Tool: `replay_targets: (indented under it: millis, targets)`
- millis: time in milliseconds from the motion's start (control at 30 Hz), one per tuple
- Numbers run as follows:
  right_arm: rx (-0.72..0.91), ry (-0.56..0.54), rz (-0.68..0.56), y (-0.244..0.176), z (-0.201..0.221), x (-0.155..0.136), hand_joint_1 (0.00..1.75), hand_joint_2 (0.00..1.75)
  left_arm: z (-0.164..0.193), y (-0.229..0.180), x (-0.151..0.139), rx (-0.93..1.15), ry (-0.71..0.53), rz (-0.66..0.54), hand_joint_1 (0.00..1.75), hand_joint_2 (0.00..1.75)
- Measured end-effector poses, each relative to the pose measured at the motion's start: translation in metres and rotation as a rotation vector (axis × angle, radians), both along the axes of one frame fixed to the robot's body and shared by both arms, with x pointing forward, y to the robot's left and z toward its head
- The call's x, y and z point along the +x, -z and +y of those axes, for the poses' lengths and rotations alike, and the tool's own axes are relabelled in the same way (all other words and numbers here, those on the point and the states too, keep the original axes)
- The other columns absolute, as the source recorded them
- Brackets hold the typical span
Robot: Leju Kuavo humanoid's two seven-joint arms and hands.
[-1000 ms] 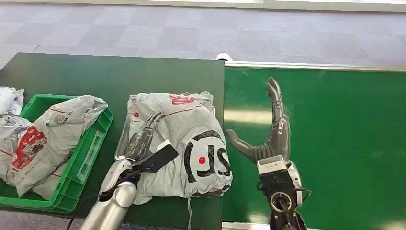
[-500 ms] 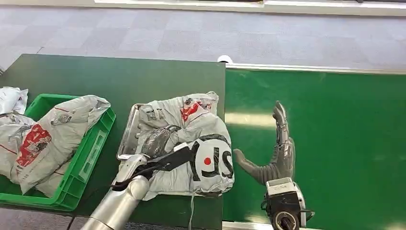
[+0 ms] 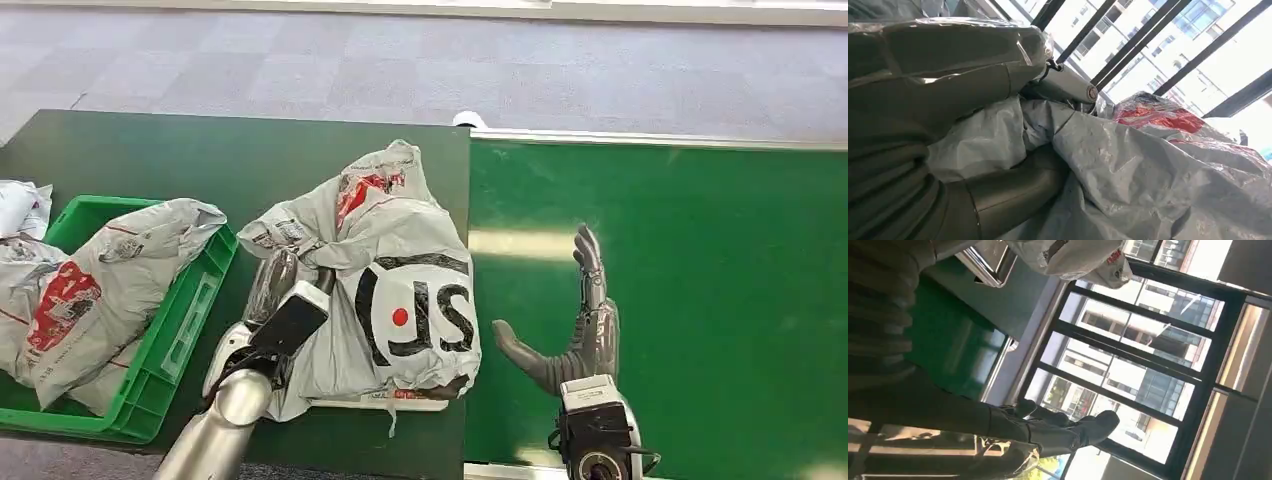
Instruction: Moved the parcel from conveyor to table for the left to box.
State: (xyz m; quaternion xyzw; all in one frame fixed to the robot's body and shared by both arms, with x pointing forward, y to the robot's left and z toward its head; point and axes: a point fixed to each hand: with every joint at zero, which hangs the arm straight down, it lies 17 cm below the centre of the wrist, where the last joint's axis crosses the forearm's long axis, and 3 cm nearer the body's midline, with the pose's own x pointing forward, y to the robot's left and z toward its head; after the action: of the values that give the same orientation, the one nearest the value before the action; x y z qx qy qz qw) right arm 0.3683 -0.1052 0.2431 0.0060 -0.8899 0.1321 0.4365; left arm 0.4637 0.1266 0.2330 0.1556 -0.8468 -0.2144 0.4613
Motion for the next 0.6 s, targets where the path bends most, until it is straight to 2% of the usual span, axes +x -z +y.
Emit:
replay_targets:
  millis: [133, 433, 600]
  targets:
    - [-0.001, 0.003, 0.002, 0.001, -0.001, 0.0, 0.0, 1.75, 0.011, -0.013, -0.005, -0.036, -0.023, -0.056, 1.75, 1.75]
    - [0.024, 0.045, 0.015, 0.01, -0.012, -0.005, 0.0, 1.75, 0.115, -0.124, -0.052, -0.141, -0.295, -0.473, 1.75, 1.75]
    - [0.029, 0.057, 0.018, 0.012, -0.016, -0.005, 0.0, 1.75, 0.137, -0.149, -0.069, -0.136, -0.338, -0.564, 1.75, 1.75]
